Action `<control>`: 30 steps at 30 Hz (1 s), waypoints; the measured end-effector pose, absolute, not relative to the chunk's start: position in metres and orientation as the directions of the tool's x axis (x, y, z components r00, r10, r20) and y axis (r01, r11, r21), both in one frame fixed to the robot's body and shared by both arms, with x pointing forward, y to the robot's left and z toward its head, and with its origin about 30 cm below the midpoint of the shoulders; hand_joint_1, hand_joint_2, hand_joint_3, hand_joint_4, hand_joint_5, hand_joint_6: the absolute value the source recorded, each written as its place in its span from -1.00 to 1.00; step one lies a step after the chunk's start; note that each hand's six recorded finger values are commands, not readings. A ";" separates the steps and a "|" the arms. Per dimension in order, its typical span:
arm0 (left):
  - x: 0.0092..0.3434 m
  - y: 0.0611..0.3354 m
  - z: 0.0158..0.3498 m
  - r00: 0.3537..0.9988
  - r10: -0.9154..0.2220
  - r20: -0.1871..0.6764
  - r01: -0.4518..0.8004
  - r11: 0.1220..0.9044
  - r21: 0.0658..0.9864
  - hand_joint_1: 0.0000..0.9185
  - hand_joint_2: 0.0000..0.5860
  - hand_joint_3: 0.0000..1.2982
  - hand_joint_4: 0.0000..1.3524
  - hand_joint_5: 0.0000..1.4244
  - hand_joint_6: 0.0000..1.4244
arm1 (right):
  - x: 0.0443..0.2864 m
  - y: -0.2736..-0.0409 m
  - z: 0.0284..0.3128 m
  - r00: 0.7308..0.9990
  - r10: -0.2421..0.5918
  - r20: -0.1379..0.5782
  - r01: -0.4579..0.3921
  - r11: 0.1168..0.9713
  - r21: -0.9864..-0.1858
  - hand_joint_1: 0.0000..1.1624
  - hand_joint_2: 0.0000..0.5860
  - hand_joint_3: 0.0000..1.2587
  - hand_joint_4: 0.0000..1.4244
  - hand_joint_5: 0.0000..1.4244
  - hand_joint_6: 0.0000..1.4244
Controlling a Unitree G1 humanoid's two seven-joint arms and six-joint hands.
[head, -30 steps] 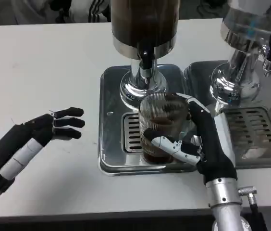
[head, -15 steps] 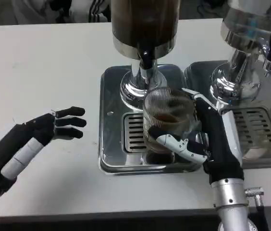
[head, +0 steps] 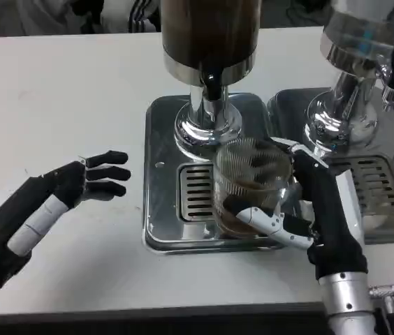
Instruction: Grasp the cup under the faucet to collect the drink, then remove the cup.
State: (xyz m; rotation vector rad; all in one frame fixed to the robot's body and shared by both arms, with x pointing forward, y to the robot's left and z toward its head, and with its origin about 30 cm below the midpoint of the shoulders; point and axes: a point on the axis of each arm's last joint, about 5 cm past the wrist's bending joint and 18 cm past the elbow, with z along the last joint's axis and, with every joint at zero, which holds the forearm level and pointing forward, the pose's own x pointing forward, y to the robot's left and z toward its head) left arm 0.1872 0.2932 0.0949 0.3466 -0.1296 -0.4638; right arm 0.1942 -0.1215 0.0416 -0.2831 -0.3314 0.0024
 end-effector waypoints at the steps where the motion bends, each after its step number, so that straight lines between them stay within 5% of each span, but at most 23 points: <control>1: 0.187 0.293 0.095 0.887 -0.459 0.045 0.415 0.838 0.354 -1.00 -0.81 -0.59 -0.58 -0.52 -0.56 | 0.193 -0.122 0.042 0.946 0.047 0.321 0.046 0.961 -0.274 0.56 -0.55 0.07 0.15 0.39 0.84; 30: 0.193 0.290 0.095 0.882 -0.468 0.058 0.421 0.837 0.350 -1.00 -0.81 -0.59 -0.58 -0.52 -0.56 | 0.170 -0.136 0.057 0.924 0.094 0.370 0.013 0.961 -0.276 0.57 -0.60 0.13 0.19 0.42 0.89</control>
